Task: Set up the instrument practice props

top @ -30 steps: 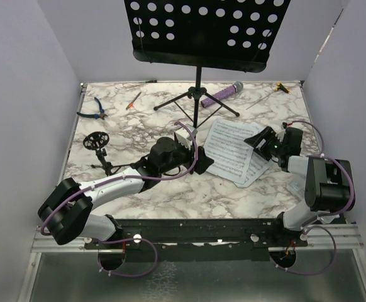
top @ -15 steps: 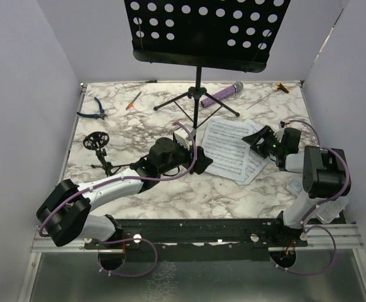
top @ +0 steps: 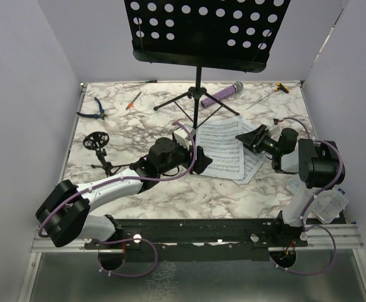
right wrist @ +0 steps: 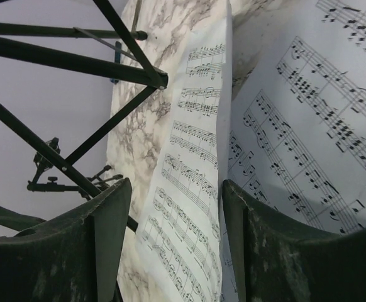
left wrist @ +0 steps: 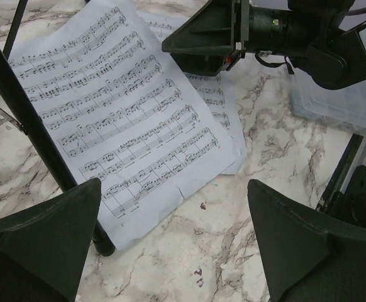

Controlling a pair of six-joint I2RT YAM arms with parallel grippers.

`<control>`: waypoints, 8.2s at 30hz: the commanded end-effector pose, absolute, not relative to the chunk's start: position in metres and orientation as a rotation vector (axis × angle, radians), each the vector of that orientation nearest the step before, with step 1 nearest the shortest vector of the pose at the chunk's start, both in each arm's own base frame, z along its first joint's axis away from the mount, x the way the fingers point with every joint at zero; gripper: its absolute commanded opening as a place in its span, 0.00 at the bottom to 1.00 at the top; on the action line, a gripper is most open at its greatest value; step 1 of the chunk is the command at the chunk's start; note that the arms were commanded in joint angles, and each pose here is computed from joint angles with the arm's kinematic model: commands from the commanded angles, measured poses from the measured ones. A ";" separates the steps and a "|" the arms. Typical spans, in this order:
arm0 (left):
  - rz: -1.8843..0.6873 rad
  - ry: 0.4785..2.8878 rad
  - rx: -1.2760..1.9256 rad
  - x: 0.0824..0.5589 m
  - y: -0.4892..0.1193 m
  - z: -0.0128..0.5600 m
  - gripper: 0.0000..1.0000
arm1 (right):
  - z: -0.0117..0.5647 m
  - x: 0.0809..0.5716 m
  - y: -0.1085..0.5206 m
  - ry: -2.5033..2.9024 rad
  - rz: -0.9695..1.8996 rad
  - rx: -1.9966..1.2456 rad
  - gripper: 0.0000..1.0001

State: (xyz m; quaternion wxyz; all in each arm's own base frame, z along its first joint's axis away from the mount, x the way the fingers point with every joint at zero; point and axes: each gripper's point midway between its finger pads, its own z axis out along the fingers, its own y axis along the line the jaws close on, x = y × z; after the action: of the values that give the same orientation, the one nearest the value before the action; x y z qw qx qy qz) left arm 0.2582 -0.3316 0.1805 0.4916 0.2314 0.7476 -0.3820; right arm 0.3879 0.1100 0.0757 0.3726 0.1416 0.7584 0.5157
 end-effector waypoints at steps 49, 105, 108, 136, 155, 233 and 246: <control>-1.102 1.825 0.281 0.281 -0.312 0.212 0.99 | 0.214 0.273 0.133 1.940 0.927 -0.192 0.00; -1.676 1.222 0.427 0.217 -0.282 0.310 0.00 | 0.303 0.249 0.210 1.503 1.289 -0.559 0.27; -1.634 1.264 0.460 0.221 -0.284 0.304 0.00 | 0.292 0.253 0.208 1.561 1.233 -0.583 0.38; -1.449 1.322 0.607 0.223 -0.284 0.347 0.00 | 0.280 0.207 0.253 1.498 1.381 -0.872 0.62; -1.411 1.431 0.443 0.239 -0.276 0.325 0.95 | 0.286 0.205 0.242 1.542 1.286 -0.781 0.00; -1.456 1.265 0.779 0.226 -0.302 0.392 0.39 | 0.411 0.225 0.243 1.349 1.159 -0.807 0.00; -1.451 1.292 0.768 0.229 -0.303 0.379 0.00 | 0.398 0.239 0.242 1.401 1.122 -0.770 0.09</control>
State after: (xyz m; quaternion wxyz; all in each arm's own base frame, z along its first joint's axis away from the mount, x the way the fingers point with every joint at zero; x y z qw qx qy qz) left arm 0.2335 -0.3035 0.3808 0.4989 0.3102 0.5423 -0.6007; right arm 0.2336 0.2418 0.4039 0.5583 -0.3293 0.5868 0.4853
